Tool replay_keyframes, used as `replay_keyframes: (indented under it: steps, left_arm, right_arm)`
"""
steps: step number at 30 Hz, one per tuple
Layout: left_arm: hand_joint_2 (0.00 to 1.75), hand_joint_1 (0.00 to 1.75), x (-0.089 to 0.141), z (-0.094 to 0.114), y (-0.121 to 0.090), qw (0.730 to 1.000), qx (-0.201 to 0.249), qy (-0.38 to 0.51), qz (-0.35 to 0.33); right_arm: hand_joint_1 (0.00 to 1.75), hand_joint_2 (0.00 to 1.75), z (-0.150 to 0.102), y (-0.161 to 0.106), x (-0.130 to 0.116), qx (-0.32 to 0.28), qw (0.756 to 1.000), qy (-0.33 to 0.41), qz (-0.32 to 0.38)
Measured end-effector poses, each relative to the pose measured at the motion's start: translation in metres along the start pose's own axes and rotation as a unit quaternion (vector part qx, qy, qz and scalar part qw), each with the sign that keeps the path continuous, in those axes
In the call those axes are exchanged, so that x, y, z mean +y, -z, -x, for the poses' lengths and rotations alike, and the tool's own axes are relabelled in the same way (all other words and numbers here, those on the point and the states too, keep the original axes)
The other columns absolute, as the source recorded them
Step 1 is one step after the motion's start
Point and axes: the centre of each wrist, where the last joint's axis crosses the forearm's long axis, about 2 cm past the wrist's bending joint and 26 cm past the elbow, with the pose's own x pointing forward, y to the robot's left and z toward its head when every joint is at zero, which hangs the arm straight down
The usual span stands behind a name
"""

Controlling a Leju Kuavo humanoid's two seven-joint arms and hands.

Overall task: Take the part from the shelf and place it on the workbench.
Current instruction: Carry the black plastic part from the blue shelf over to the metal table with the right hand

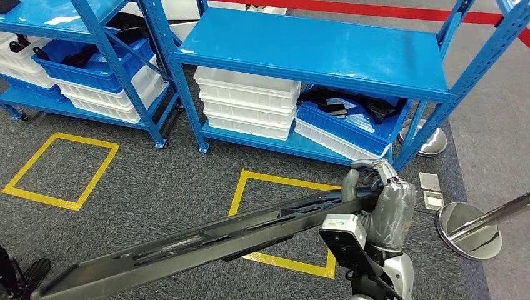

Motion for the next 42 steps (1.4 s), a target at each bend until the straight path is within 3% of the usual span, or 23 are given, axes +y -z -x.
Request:
replay_keyframes:
  steps: [42]
  left_arm:
    - [1.75, 0.0, -0.0011, 0.0013, -0.0011, 1.0, 0.002, -0.002, 0.0]
  right_arm:
    - [1.75, 1.75, 0.0012, 0.0008, 0.0032, -0.011, 1.0, 0.004, -0.002]
